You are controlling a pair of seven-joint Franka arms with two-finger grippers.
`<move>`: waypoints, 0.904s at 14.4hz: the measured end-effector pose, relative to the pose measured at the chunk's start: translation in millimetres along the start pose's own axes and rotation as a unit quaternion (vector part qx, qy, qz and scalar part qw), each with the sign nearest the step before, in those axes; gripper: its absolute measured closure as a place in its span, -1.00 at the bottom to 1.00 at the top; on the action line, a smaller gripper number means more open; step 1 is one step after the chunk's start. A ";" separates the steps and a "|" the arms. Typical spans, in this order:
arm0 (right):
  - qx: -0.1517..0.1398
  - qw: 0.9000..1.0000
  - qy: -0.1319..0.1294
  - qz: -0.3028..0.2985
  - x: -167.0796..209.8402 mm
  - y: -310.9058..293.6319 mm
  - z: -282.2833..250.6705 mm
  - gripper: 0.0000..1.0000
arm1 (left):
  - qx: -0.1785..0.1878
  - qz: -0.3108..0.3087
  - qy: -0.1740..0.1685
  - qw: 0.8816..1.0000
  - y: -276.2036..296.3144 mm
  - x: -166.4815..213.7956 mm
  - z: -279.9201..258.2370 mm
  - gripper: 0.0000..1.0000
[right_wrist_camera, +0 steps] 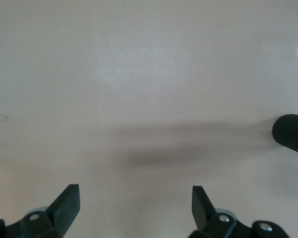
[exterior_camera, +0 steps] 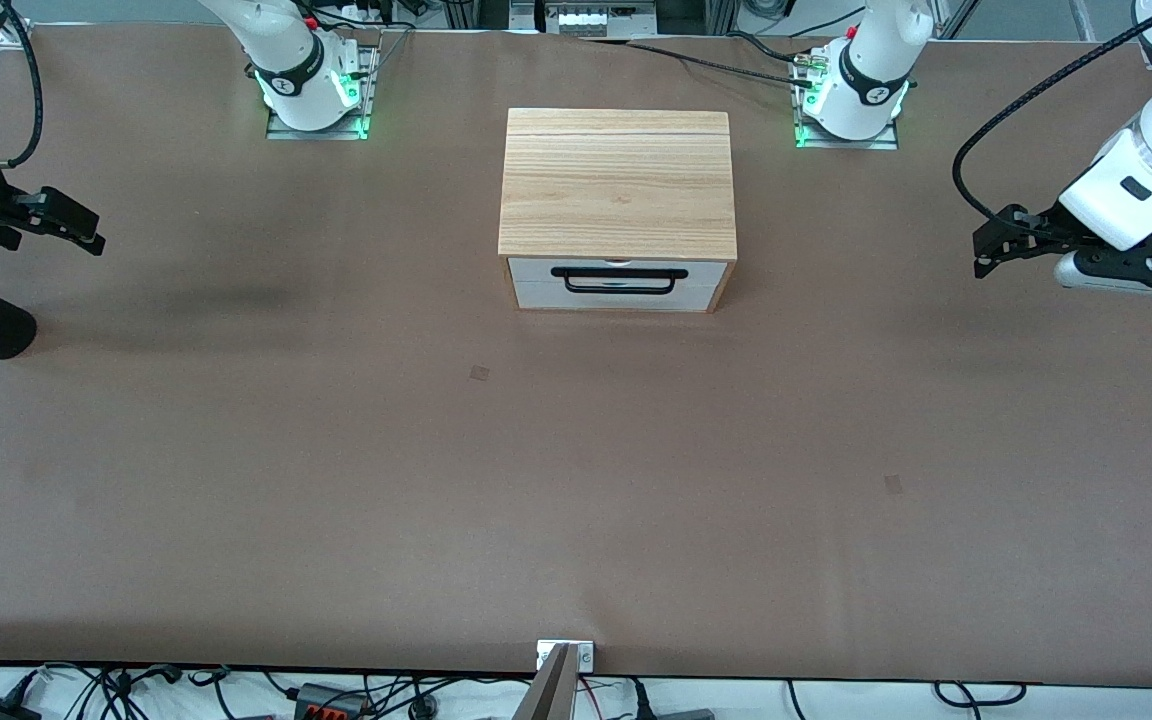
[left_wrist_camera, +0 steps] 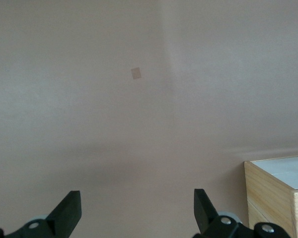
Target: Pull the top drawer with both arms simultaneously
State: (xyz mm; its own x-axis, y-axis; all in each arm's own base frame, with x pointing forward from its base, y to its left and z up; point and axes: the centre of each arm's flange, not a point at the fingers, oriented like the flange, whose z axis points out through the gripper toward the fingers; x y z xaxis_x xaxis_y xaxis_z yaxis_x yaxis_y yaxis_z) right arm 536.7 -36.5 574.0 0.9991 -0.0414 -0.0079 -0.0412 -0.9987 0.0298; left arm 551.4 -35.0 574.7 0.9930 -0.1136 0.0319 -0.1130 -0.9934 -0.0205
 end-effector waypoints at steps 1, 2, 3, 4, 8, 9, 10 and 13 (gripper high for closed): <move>0.000 1.000 0.000 0.000 0.0 0.0 0.0 -1.00 | 0.000 0.000 0.000 1.000 0.0 0.0 0.0 -1.00; 0.000 1.000 0.000 0.000 -0.1 0.0 0.1 -1.00 | 0.000 0.000 0.000 1.000 0.0 0.0 0.0 -1.00; 0.000 1.000 -0.001 0.001 -0.1 0.1 0.2 -1.00 | 0.000 0.000 0.000 1.000 0.0 0.0 0.0 -1.00; 0.000 1.000 -0.002 0.001 -0.3 0.1 0.4 -1.00 | 0.000 0.000 0.000 1.000 0.0 0.0 0.0 -1.00; 0.000 1.000 -0.007 0.001 -1.0 0.1 1.8 -1.00 | 0.000 -0.001 -0.003 1.000 -1.0 -0.7 0.7 -1.00; 0.000 1.000 -0.009 0.001 -1.4 0.1 2.1 -1.00 | 0.000 -0.001 -0.006 1.000 -1.3 -1.1 1.3 -1.00; 0.000 1.000 -0.009 0.001 -1.5 0.1 2.2 -1.00 | 0.000 -0.001 -0.008 1.000 -1.3 -1.3 2.0 -1.00; 0.000 1.000 -0.016 0.001 0.5 -0.2 7.7 -1.00 | -0.001 0.000 -0.022 1.000 -0.7 -1.0 9.5 -1.00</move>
State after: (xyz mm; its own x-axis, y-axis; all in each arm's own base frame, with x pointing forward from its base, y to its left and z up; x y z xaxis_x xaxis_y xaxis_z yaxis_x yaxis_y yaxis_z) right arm 537.1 -36.5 566.3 0.9983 -0.0436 -0.0391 -0.0425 -0.9986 0.0299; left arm 550.9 -34.0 565.2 0.9935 -0.1127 -0.0129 -0.1129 -0.9934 -0.0182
